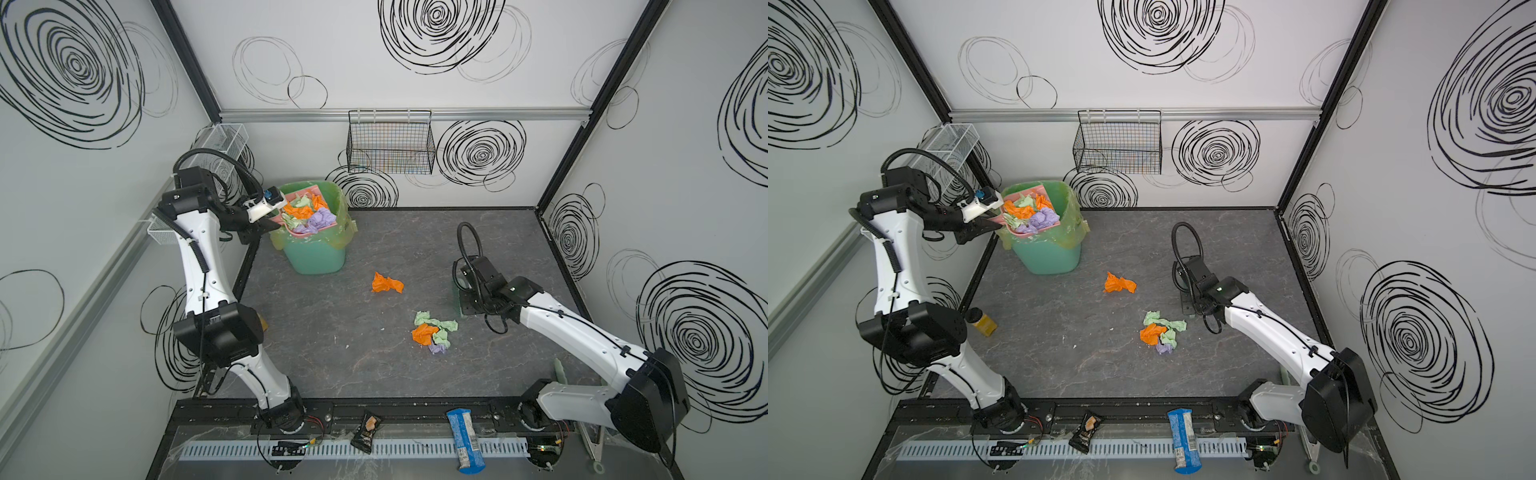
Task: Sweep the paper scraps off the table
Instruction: 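Tilt the pink dustpan over the green wastebasket with the left gripper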
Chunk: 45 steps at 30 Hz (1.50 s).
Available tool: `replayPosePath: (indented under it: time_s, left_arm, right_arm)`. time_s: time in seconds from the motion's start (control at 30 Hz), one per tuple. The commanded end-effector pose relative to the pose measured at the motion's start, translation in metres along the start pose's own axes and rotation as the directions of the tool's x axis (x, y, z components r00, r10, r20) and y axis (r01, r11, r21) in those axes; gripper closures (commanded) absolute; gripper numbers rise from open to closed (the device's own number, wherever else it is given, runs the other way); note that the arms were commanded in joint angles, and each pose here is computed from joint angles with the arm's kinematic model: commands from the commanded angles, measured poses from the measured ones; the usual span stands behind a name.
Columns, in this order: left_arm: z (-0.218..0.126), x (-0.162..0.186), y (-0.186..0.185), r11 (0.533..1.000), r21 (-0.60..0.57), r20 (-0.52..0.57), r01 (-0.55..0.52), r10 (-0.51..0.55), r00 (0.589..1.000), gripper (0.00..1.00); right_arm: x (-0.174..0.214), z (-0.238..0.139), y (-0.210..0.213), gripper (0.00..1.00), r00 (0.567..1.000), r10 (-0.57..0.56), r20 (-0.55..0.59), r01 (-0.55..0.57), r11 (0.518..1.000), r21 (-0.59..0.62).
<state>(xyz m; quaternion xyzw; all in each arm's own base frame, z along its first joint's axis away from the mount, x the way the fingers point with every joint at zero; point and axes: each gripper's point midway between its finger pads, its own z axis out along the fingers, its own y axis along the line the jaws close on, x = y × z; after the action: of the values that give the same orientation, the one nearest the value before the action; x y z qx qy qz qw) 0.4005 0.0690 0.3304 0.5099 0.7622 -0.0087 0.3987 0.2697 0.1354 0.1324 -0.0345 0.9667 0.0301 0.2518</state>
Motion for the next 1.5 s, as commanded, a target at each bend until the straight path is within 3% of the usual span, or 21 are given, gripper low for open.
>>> replayPosePath:
  time_s: [0.0,0.17,0.47,0.8,1.07,1.23,1.33,1.47]
  left_arm:
    - [-0.006,0.004,0.016,0.999,-0.032,-0.041,-0.017,0.016,0.999,1.0]
    - [-0.006,0.009,0.047,0.989,-0.119,-0.14,-0.091,0.074,0.987,1.0]
    - [0.001,0.007,0.081,0.939,-0.217,-0.308,-0.267,0.193,0.931,1.0]
    - [0.016,0.0,0.093,0.854,-0.144,-0.547,-0.499,0.351,0.76,1.0]
    - [0.015,0.003,0.099,0.773,-0.04,-0.711,-0.633,0.423,0.561,1.0]
    - [0.006,-0.002,0.104,0.705,-0.027,-0.776,-0.708,0.432,0.46,1.0]
    - [-0.005,-0.015,0.113,0.664,-0.071,-0.794,-0.744,0.414,0.445,1.0]
    - [-0.024,-0.037,0.119,0.619,-0.155,-0.791,-0.77,0.389,0.472,1.0]
  right_arm:
    - [0.001,-0.002,-0.005,1.0,1.0,0.009,-0.009,-0.009,1.0,0.019]
    - [0.003,-0.001,-0.005,1.0,1.0,0.008,-0.013,-0.008,1.0,0.02]
    - [0.005,0.0,-0.006,1.0,1.0,0.015,-0.014,-0.014,1.0,0.025]
    - [0.008,0.0,-0.01,1.0,1.0,0.012,-0.018,-0.012,0.999,0.037]
    - [0.009,0.001,-0.011,1.0,1.0,0.01,-0.021,-0.009,0.999,0.041]
    - [0.008,0.001,-0.01,1.0,1.0,0.011,-0.015,-0.011,0.999,0.035]
    - [0.008,0.001,-0.01,1.0,1.0,0.012,-0.018,-0.011,0.999,0.034]
    - [0.006,0.001,-0.009,1.0,1.0,0.01,-0.014,-0.01,0.999,0.034]
